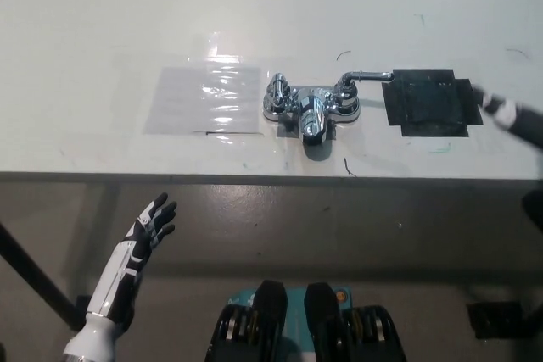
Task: The faucet is at the center of the desk and the robot turn off the faucet by turning the right faucet handle using the right hand
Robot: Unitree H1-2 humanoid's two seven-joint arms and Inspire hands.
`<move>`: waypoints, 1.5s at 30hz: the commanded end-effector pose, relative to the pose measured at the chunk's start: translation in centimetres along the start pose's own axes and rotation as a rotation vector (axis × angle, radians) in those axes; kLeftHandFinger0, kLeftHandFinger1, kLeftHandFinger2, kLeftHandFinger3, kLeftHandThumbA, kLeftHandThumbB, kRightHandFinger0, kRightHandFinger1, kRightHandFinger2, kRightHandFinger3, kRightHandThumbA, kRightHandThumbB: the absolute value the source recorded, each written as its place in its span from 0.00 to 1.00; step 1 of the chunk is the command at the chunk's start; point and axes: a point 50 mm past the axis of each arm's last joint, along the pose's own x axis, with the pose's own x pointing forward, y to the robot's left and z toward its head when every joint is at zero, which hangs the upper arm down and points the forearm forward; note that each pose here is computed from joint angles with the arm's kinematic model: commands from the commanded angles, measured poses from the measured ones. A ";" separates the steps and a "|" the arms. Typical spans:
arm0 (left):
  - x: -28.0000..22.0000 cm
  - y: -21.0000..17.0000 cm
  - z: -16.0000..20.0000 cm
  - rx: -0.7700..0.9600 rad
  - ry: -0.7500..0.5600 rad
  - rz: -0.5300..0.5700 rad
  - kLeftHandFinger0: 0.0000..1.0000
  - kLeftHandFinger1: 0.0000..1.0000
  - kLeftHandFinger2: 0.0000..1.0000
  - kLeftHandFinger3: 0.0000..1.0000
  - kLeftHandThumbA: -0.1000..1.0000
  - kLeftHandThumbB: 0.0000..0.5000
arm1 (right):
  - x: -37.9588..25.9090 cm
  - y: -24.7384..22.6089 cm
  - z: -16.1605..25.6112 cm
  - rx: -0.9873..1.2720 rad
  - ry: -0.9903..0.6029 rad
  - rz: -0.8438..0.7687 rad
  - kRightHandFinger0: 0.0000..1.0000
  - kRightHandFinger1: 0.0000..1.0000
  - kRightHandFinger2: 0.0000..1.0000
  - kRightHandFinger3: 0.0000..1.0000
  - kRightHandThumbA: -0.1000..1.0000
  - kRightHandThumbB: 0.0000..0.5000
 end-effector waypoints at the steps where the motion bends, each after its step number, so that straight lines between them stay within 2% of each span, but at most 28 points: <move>1: 0.4 -0.2 1.1 -0.004 -0.089 -0.020 1.00 1.00 1.00 1.00 1.00 0.37 | 8.3 -0.9 0.9 0.089 0.106 0.238 1.00 1.00 1.00 1.00 1.00 0.49; 5: 0.0 -0.2 1.0 -0.004 -0.080 -0.007 1.00 1.00 1.00 1.00 1.00 0.41 | 12.3 0.2 -0.5 0.107 0.178 0.346 1.00 1.00 1.00 1.00 1.00 0.58; 10: 0.1 0.0 1.1 -0.008 -0.070 -0.008 1.00 1.00 1.00 1.00 1.00 0.41 | 15.5 1.3 -2.2 0.130 0.259 0.403 1.00 1.00 1.00 1.00 1.00 0.54; 12: -0.2 0.1 1.0 -0.007 -0.071 -0.003 1.00 1.00 1.00 1.00 1.00 0.38 | 16.5 2.3 -2.6 0.149 0.317 0.419 1.00 1.00 1.00 1.00 1.00 0.52; 13: -0.3 0.0 1.0 -0.007 -0.069 -0.002 1.00 1.00 1.00 1.00 1.00 0.41 | 16.7 2.4 -2.8 0.153 0.325 0.425 1.00 1.00 1.00 1.00 1.00 0.52; 16: -0.4 0.0 0.9 -0.004 -0.066 -0.008 1.00 1.00 1.00 1.00 1.00 0.39 | 17.9 3.2 -3.8 0.180 0.395 0.450 1.00 1.00 1.00 1.00 1.00 0.59; 19: -0.2 0.1 0.8 -0.002 -0.070 -0.010 1.00 1.00 1.00 1.00 1.00 0.41 | 18.7 4.1 -4.2 0.163 0.446 0.488 1.00 1.00 1.00 1.00 1.00 0.60; 20: -0.2 0.1 0.8 -0.004 -0.066 -0.010 1.00 1.00 1.00 1.00 1.00 0.44 | 18.9 4.6 -4.5 0.150 0.479 0.510 1.00 1.00 1.00 1.00 1.00 0.67; 25: -1.0 -0.6 0.5 -0.007 -0.044 -0.022 1.00 1.00 1.00 1.00 0.99 0.45 | 18.0 5.4 -5.9 0.157 0.556 0.529 1.00 1.00 1.00 1.00 1.00 0.69; 26: -0.9 -0.5 0.5 -0.003 -0.038 -0.025 1.00 1.00 1.00 1.00 1.00 0.48 | 18.0 5.5 -6.0 0.162 0.563 0.526 1.00 1.00 1.00 1.00 1.00 0.68; 31: -0.8 -0.7 0.4 -0.006 -0.033 -0.027 1.00 1.00 1.00 1.00 0.98 0.51 | 17.7 5.9 -6.9 0.149 0.624 0.503 1.00 1.00 1.00 1.00 1.00 0.75; 32: -0.9 -0.7 0.4 -0.005 -0.031 -0.028 1.00 1.00 1.00 1.00 0.99 0.52 | 17.6 5.9 -7.0 0.149 0.629 0.501 1.00 1.00 1.00 1.00 1.00 0.73; 33: -0.9 -0.8 0.4 -0.004 -0.031 -0.030 1.00 1.00 1.00 1.00 0.99 0.52 | 17.5 5.9 -7.2 0.149 0.640 0.497 1.00 1.00 1.00 1.00 1.00 0.77; 38: -0.7 -0.8 0.5 -0.005 -0.022 -0.034 1.00 1.00 1.00 1.00 0.98 0.57 | 16.5 6.1 -8.3 0.148 0.672 0.489 1.00 1.00 1.00 1.00 1.00 0.75; 41: -0.5 -0.7 0.5 -0.004 -0.026 -0.033 1.00 1.00 1.00 1.00 0.96 0.57 | 16.1 6.5 -8.7 0.128 0.690 0.500 1.00 1.00 1.00 1.00 1.00 0.78; 45: -0.8 -0.6 0.4 0.000 -0.021 -0.029 1.00 1.00 1.00 1.00 0.97 0.61 | 15.6 7.0 -9.2 0.115 0.706 0.506 1.00 1.00 1.00 1.00 1.00 0.78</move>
